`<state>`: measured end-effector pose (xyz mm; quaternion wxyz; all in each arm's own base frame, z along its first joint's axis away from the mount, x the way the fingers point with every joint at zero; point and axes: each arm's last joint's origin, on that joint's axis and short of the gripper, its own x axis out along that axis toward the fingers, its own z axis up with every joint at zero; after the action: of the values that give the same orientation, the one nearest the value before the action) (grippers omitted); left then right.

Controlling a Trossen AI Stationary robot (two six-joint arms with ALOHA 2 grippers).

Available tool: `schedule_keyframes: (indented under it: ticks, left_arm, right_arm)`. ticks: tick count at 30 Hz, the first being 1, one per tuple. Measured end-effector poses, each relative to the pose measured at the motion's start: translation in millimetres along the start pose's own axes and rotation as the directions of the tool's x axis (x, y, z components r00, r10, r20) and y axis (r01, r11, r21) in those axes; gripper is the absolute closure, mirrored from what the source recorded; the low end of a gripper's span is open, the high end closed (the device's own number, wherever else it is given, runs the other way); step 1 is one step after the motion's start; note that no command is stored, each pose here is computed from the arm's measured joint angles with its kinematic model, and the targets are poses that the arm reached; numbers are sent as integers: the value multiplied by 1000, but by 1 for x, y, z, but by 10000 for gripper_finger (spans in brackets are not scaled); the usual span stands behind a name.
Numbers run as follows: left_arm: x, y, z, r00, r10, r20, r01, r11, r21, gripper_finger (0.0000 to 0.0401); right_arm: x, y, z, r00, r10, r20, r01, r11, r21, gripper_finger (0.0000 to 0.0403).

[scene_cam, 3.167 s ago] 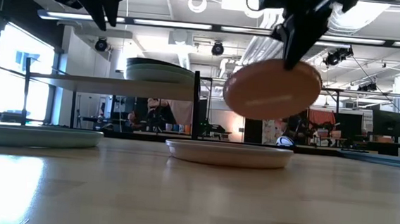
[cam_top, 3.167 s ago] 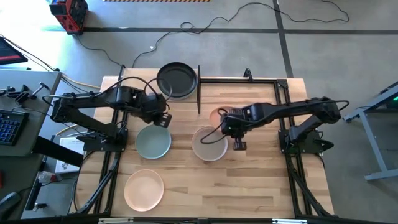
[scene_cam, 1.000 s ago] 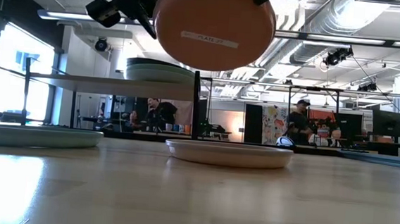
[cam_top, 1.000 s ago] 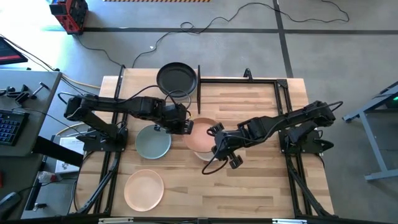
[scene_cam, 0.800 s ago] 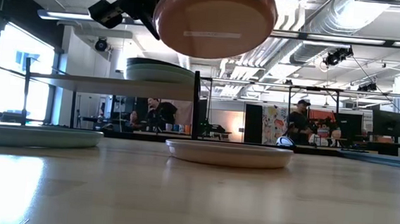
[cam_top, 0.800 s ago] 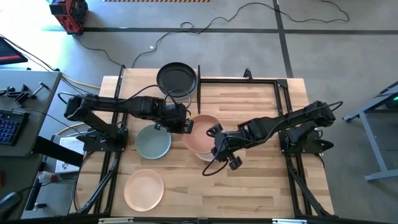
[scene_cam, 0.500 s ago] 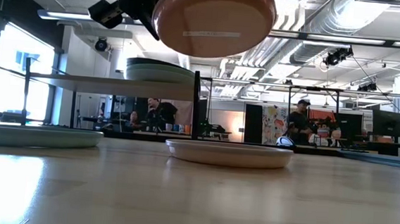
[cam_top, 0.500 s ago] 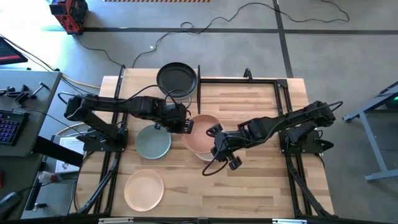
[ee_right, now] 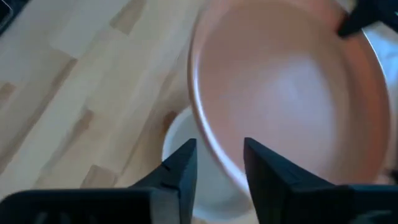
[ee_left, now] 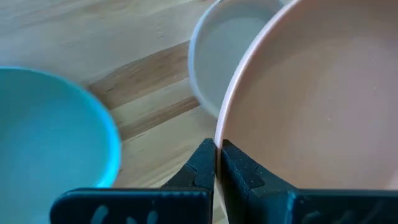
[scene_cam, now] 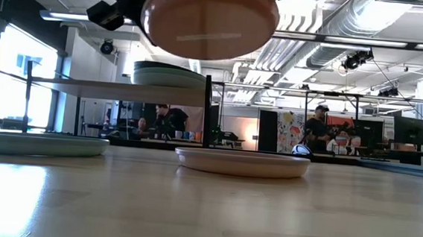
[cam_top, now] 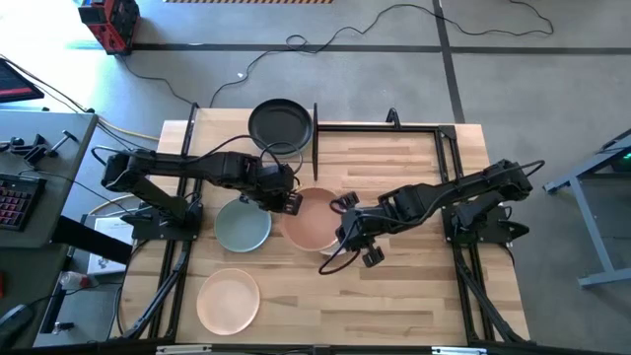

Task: Place and stack plates onto a shelf
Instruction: Put the orange plate on the shelf

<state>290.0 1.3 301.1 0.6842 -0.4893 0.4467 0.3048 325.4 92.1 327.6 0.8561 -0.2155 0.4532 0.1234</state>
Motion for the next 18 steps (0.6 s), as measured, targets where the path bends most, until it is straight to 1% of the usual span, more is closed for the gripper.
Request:
schedule_keyframes:
  ticks: [5,8,13,18]
  left_arm:
    - [-8,10,3,999,42,-11,-42,999,-8,401]
    - [-19,14,6,1000,18,4,-18,1000,-14,401]
    - [-42,31,7,999,28,32,-26,999,-40,401]
    - [-67,46,5,992,26,124,-15,996,-84,401]
  right_arm:
    - [-22,-5,3,999,0,-41,3,998,60,271]
    - [-36,-7,7,999,1,-40,3,996,94,268]
    - [-57,-12,12,1000,-3,-25,5,995,104,268]
    - [-67,-17,15,1000,-12,-2,12,994,109,268]
